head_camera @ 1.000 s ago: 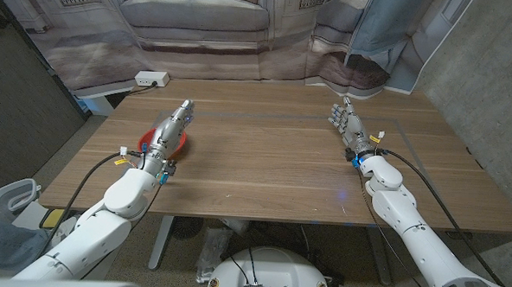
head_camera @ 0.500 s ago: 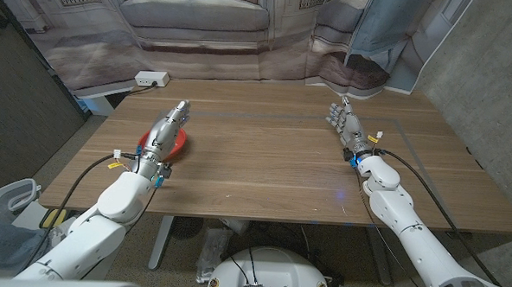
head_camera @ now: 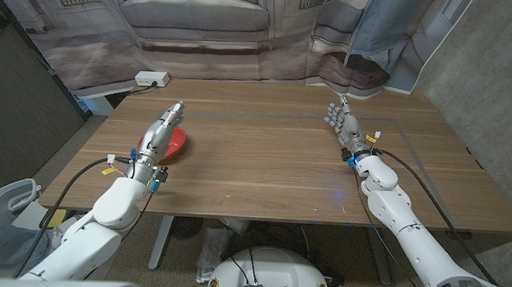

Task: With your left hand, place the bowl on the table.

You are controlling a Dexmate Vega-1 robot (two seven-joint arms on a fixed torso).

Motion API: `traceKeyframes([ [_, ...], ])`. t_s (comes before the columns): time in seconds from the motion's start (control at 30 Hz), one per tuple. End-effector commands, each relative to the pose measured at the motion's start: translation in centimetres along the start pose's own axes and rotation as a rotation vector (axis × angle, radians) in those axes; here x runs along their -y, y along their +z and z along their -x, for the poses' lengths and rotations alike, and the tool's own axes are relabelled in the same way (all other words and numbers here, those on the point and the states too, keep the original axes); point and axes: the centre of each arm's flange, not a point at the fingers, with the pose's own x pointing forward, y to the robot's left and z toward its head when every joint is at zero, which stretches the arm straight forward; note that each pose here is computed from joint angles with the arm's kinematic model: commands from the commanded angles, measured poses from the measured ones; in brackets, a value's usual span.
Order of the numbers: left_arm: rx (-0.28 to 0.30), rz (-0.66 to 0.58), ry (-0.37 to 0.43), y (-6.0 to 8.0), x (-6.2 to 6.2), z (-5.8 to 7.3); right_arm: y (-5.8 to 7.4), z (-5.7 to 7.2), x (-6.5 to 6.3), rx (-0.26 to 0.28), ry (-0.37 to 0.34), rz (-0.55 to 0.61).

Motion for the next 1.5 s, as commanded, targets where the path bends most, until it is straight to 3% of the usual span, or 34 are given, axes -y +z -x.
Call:
traceKeyframes([
  [0.03, -0.035, -0.051, 0.02, -0.1, -0.4, 1.5, 0.9, -0.3, -0.3, 0.017, 0.01, 0.002],
  [0.9, -0.046, -0.136, 0.088, 0.1, -1.1, 3.1, 0.3, -0.6, -0.8, 0.01, 0.024, -0.013],
  [1.5, -0.047, -0.208, 0.146, 1.5, -2.1, 4.6, -0.2, -0.8, -1.1, 0.013, 0.029, -0.025],
])
